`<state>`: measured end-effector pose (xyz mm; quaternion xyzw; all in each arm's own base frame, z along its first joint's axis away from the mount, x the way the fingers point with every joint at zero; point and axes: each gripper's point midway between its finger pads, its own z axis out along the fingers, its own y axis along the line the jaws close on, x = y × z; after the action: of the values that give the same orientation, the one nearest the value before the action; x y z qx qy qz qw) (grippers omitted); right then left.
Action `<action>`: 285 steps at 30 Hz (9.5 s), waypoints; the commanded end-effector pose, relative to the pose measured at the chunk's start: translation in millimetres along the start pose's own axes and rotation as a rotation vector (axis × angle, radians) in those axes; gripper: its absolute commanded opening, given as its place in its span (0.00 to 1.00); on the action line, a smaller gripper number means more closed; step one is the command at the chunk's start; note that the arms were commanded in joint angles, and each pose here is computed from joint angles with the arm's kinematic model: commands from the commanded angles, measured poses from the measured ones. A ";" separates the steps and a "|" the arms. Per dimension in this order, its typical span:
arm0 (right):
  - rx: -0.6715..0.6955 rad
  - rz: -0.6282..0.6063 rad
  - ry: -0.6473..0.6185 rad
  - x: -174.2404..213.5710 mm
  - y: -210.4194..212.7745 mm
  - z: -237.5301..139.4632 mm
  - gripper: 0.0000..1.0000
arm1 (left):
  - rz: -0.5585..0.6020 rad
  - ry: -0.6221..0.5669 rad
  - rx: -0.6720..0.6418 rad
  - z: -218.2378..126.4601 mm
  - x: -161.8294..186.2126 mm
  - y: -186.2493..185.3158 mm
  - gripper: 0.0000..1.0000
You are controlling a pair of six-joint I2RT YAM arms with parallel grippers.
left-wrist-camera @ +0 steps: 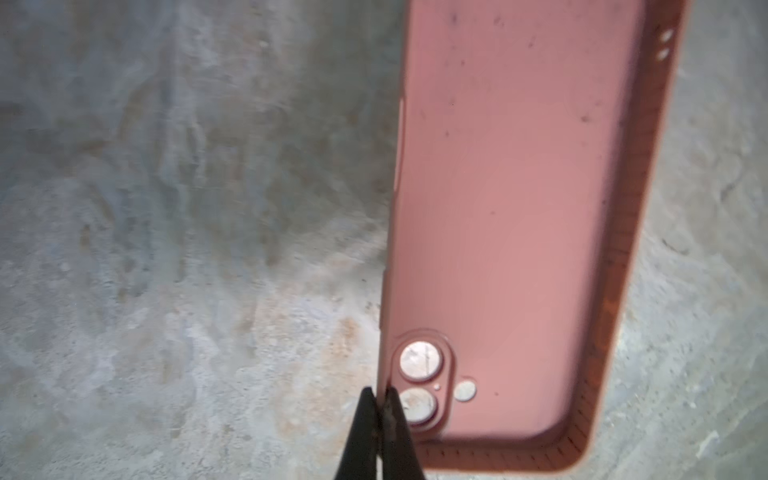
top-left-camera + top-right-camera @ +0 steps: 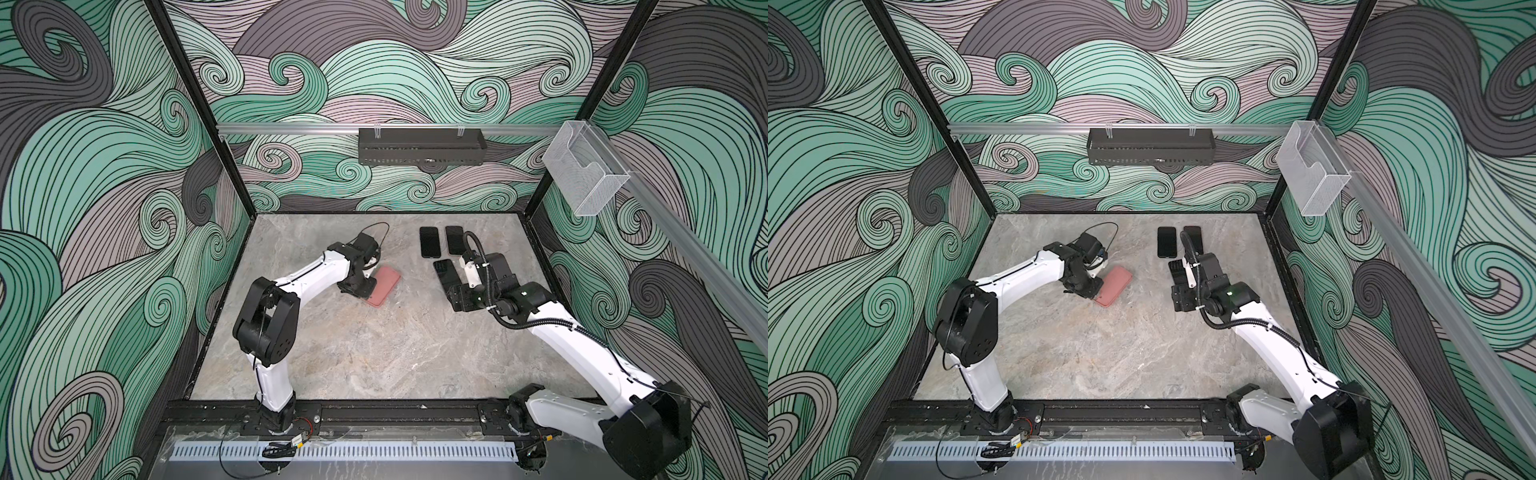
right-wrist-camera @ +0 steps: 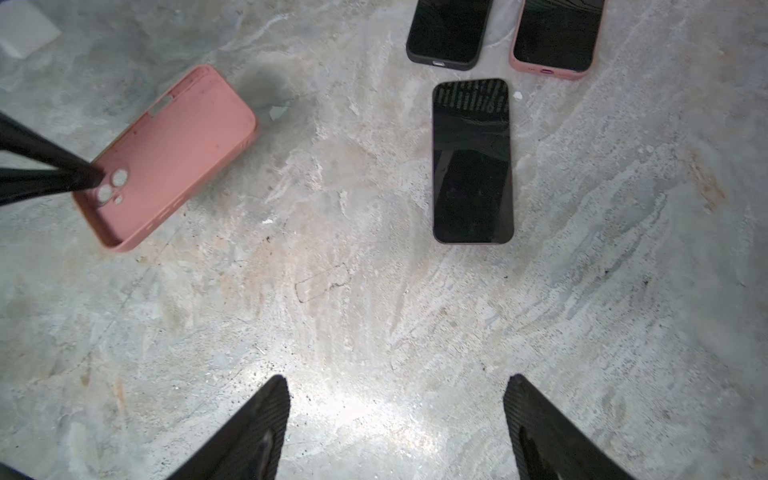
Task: Put the phone into the phone case
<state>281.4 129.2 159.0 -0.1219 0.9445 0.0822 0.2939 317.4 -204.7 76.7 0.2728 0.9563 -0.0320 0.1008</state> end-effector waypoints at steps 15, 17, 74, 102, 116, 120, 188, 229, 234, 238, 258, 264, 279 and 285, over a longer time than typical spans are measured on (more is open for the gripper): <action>-0.121 0.019 0.191 33.5 21.5 41.8 0.75 | 0.175 0.010 -0.075 24.7 61.5 -75.3 0.00; -0.157 0.034 0.214 36.4 28.3 46.9 0.72 | 0.157 0.010 -0.088 25.2 61.7 -73.9 0.19; -0.426 -0.046 0.533 97.4 122.6 117.4 0.56 | -0.902 -0.172 0.358 50.9 89.1 -97.0 0.20; -0.247 -0.060 0.365 76.5 93.2 85.0 0.59 | -0.773 -0.152 0.228 29.9 77.3 -47.1 0.29; 0.073 -0.110 0.251 -11.0 -17.1 85.0 1.00 | -0.686 -0.307 0.208 -46.0 79.6 -22.8 0.76; 0.131 -0.106 0.272 -25.5 -34.0 103.6 1.00 | -0.658 -0.344 0.201 -61.8 86.3 -19.5 0.88; -0.334 -0.110 0.222 -28.5 61.3 75.5 0.34 | -0.644 -0.509 0.470 -97.1 47.1 -31.6 0.87; -0.585 -0.446 0.117 15.1 179.9 13.6 0.32 | -0.552 -0.353 0.907 -108.7 -7.4 -67.3 0.33; -0.583 -0.454 0.106 13.4 183.8 15.3 0.33 | -0.554 -0.351 0.911 -110.8 -5.5 -67.7 0.20; -0.584 -0.452 0.101 13.6 185.7 17.1 0.34 | -0.560 -0.342 0.906 -110.0 -3.1 -67.7 0.13; -0.574 -0.324 0.064 14.8 176.2 6.7 0.92 | -0.555 -0.501 0.837 -139.6 -7.3 -52.9 0.00; -0.613 -0.304 0.078 18.0 178.7 -3.9 0.96 | -0.565 -0.529 0.815 -139.6 -9.0 -46.8 0.00; -0.767 0.111 -0.035 -10.0 157.3 -13.3 0.78 | -0.559 -0.758 0.798 -177.8 -16.6 -28.1 0.00; -0.923 0.237 -0.113 -28.9 163.7 -23.8 0.71 | -0.577 -0.890 0.839 -196.1 -18.5 -23.4 0.00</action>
<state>240.6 270.0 168.1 -0.1377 0.8511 0.4527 0.2273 277.4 -212.8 233.4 -0.0209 0.8108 -0.5035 0.2978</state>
